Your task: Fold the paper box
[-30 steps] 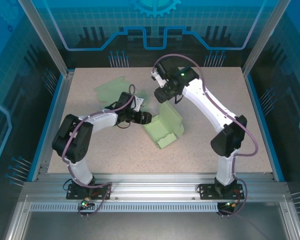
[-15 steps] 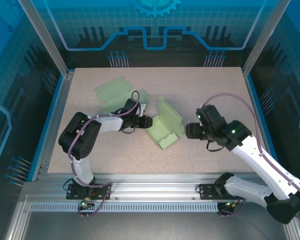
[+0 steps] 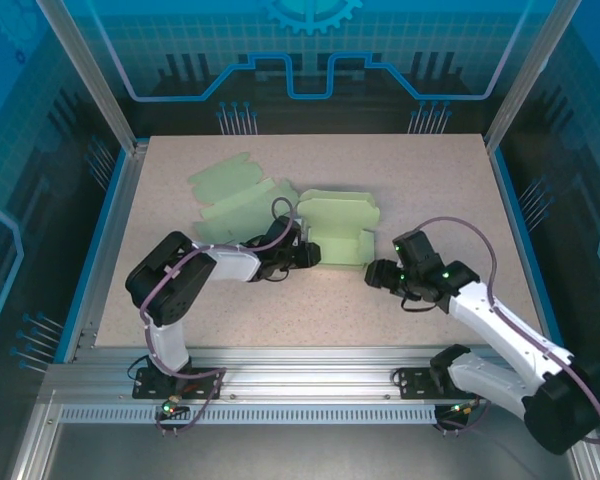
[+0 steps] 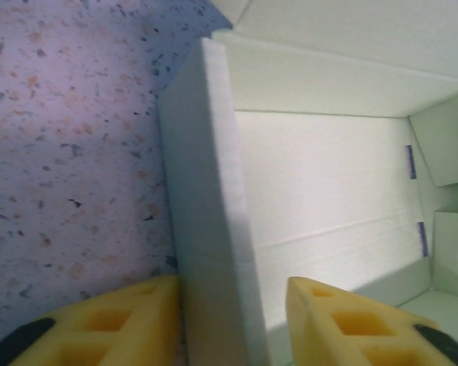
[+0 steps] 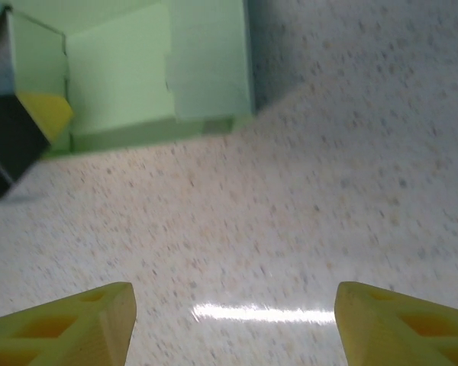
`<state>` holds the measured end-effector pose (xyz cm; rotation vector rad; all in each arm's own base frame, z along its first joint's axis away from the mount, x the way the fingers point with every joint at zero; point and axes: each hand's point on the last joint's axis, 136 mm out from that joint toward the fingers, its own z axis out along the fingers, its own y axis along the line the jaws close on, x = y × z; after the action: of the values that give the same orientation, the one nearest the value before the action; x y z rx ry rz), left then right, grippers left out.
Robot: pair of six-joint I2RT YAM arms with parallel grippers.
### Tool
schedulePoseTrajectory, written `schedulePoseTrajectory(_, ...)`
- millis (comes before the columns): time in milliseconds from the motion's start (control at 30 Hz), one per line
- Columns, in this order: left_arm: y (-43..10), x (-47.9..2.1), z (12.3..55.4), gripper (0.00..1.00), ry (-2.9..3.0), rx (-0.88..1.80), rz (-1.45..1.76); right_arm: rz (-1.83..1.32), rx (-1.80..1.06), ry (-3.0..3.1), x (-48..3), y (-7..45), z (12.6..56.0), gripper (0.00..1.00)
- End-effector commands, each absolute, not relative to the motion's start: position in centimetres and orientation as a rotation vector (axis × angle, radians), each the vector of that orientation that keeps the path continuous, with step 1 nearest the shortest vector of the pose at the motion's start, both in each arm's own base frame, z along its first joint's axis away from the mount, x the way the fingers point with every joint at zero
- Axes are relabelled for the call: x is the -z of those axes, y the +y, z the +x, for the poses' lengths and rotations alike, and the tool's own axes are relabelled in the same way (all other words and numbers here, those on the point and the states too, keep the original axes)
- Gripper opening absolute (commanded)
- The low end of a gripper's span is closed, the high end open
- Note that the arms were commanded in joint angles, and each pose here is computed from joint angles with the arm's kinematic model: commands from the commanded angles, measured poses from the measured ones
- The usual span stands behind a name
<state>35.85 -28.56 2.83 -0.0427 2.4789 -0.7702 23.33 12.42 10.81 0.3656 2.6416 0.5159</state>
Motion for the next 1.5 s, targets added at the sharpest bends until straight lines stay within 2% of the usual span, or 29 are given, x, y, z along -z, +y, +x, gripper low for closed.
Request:
schedulePoseTrajectory(0, -27.7, -3.8, 36.1, 0.47, 2.454, 0.75, -0.116, 0.264, -0.654, 2.556, -12.3, 13.8, 26.6, 0.7)
schedulePoseTrajectory(267, -27.5, -5.5, 36.9, 0.51, 2.408, 0.712, -0.096, 0.252, -0.659, 2.569, -10.5, 13.1, 31.8, 0.72)
schedulePoseTrajectory(600, -28.0, -5.4, 37.8, 0.46, 2.403, 0.696, -0.064, 0.235, -0.748, 2.601, -7.7, 14.5, 34.2, 0.71)
schedulePoseTrajectory(867, -28.3, -4.5, 37.7, 0.41, 2.409, 0.725, -0.086, 0.15, -0.787, 2.594, -8.3, 16.5, 34.9, 0.59)
schedulePoseTrajectory(933, -28.5, -4.4, 37.7, 0.4, 2.41, 0.729, -0.085, 0.141, -0.769, 2.599, -8.4, 16.9, 35.3, 0.53)
schedulePoseTrajectory(1133, -28.7, -4.0, 37.5, 0.39, 2.421, 0.735, -0.084, 0.159, -0.638, 2.663, -6.9, 16.5, 35.5, 0.47)
schedulePoseTrajectory(1333, -28.5, -3.7, 37.4, 0.39, 2.423, 0.736, -0.096, 0.064, -0.568, 2.639, -9.7, 16.8, 35.0, 0.49)
schedulePoseTrajectory(1467, -28.6, -3.7, 37.4, 0.39, 2.423, 0.737, -0.095, 0.056, -0.494, 2.589, -12.1, 15.4, 34.2, 0.55)
